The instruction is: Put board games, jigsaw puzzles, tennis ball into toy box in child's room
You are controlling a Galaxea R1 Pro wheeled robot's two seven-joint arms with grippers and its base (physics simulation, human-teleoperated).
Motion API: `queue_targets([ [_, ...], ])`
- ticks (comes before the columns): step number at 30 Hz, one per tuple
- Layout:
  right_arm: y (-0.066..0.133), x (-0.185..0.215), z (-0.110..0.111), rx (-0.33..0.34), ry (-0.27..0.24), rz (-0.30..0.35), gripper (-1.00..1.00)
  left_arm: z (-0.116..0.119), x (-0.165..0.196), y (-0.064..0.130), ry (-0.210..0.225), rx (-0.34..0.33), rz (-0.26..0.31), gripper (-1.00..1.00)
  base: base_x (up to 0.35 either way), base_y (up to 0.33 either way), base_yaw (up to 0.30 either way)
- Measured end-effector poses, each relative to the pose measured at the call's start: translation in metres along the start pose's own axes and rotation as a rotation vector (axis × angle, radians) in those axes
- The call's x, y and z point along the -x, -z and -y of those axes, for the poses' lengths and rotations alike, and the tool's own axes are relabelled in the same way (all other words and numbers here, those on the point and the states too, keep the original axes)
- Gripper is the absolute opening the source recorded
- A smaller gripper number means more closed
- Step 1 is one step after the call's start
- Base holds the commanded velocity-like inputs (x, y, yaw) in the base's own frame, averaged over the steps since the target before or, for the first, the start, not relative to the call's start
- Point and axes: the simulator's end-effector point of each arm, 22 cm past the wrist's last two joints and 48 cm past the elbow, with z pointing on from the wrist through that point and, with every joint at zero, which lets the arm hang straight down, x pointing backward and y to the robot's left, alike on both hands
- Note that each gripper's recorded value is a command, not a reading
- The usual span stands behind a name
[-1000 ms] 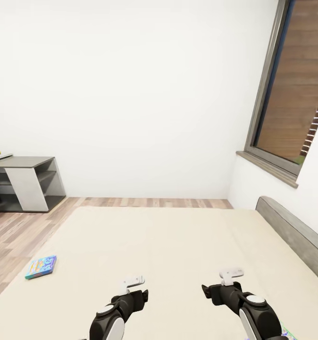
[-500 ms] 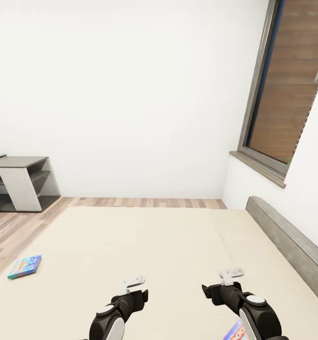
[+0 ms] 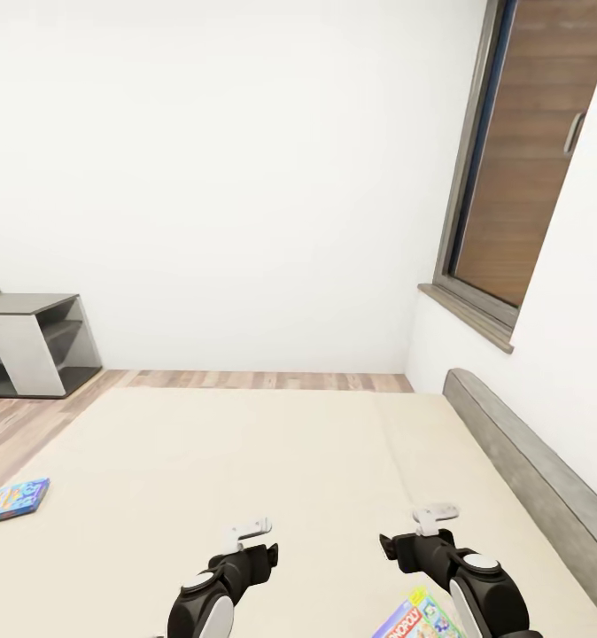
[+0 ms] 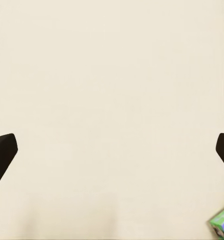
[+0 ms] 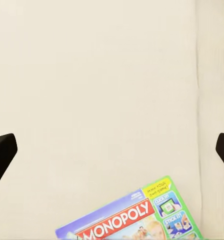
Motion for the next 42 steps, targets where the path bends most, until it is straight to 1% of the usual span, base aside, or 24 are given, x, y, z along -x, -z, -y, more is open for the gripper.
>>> queue_targets([
  [17,0.0002,-0.0007,0.0053,-0.006,0.000,-0.002,1.00,-0.0002,0.0000,0.0000,0.000,0.001,0.000,1.00,0.000,-0.278,0.000],
  [30,0.0003,-0.0003,0.0070,-0.007,0.002,-0.001,1.00,-0.0001,-0.0001,0.0000,0.001,0.001,0.000,1.00,0.000,-0.235,0.000],
  [35,0.0003,-0.0007,0.0067,-0.007,0.003,-0.002,1.00,-0.0002,0.0000,0.0000,0.001,0.000,0.000,1.00,0.000,-0.173,0.000],
  [42,0.0003,-0.0010,0.0063,-0.005,0.005,-0.002,1.00,-0.0003,0.0001,0.0000,0.002,0.000,0.000,1.00,0.000,-0.071,0.000],
])
